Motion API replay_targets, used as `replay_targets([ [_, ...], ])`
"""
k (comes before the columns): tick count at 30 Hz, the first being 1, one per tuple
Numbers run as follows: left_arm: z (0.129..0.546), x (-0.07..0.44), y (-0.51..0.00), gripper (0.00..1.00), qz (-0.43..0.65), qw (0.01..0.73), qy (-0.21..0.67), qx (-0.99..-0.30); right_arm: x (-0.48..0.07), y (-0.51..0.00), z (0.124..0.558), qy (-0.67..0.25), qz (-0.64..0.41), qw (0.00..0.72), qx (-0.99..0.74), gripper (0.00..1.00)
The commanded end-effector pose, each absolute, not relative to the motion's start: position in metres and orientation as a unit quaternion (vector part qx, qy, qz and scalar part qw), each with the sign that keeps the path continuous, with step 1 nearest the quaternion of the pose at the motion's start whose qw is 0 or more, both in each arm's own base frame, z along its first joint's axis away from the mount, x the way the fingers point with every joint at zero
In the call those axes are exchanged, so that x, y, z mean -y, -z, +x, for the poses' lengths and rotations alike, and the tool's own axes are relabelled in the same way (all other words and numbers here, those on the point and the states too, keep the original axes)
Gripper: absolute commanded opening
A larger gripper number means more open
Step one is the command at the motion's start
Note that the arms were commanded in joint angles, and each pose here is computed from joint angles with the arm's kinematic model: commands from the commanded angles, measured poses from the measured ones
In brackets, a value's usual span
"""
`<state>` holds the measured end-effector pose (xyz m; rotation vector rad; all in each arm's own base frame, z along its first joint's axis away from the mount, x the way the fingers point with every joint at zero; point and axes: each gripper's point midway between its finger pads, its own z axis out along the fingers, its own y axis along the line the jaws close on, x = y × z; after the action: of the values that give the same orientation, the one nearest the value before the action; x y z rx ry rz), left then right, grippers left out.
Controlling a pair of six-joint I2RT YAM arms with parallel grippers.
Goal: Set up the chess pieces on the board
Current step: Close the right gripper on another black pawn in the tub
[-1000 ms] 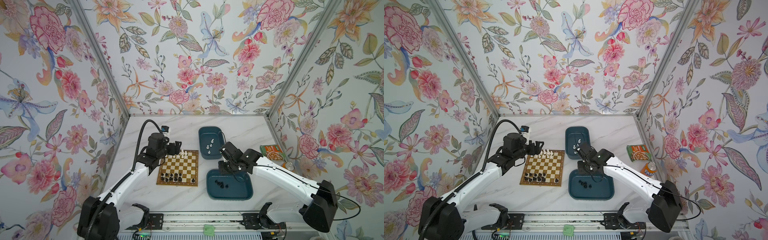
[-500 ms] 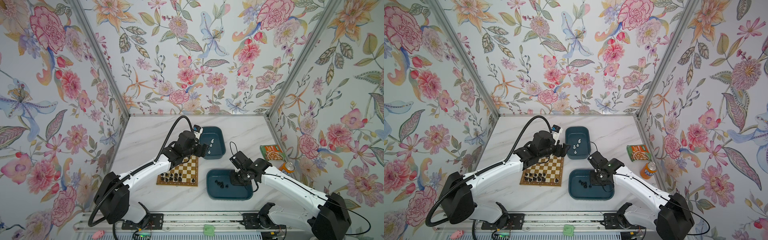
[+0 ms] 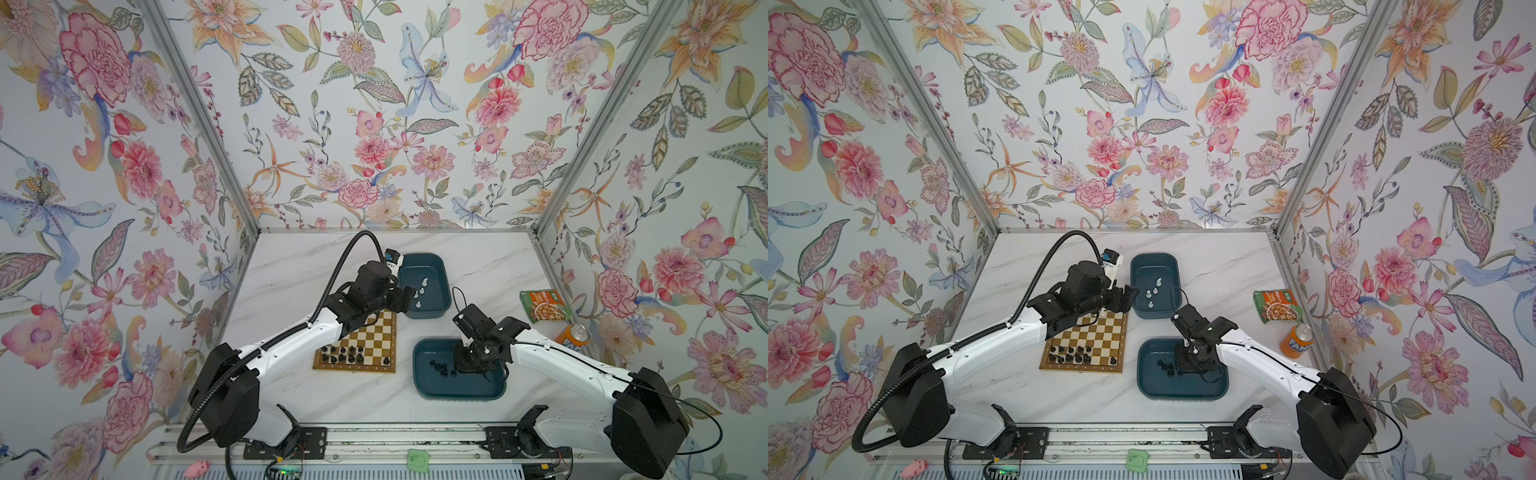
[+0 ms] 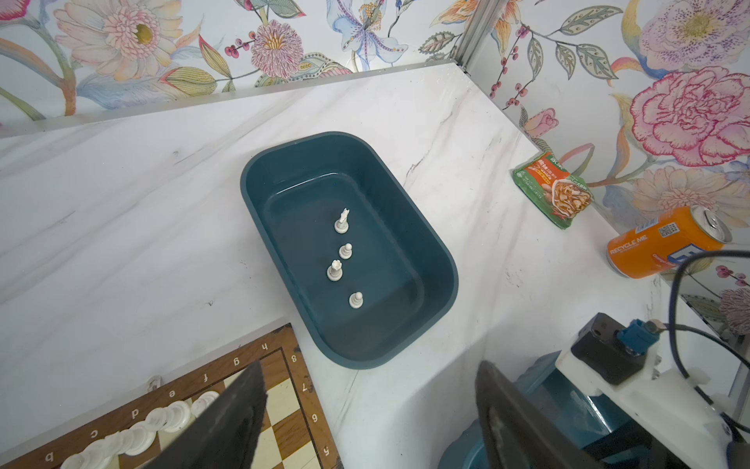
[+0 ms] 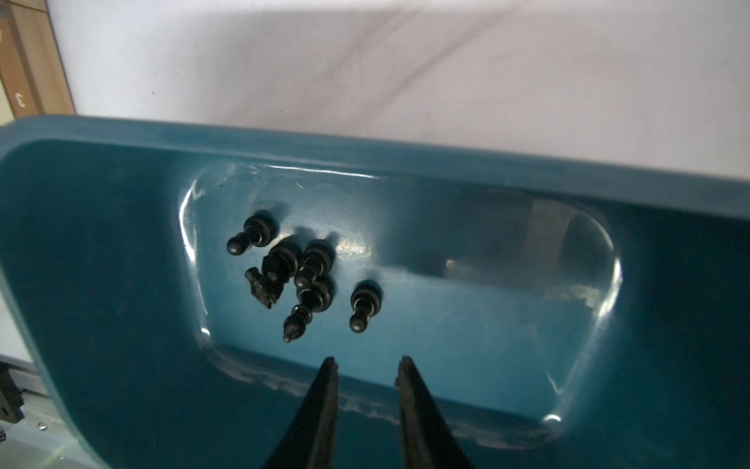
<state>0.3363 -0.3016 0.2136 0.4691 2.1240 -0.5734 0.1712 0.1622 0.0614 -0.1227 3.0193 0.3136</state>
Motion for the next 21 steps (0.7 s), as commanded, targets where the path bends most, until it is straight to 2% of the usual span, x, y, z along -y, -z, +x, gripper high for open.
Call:
replay_targets([
  [1,0.338,0.300,-0.215,0.82,0.178,0.433,0.223,-0.855,-0.162,-0.056,0.170,-0.104,-0.047,0.045,-0.992,0.30],
  [21,0.340,0.296,-0.210,0.82,0.174,0.435,0.211,-0.858,-0.168,-0.041,0.174,-0.092,-0.066,0.022,-0.993,0.23],
])
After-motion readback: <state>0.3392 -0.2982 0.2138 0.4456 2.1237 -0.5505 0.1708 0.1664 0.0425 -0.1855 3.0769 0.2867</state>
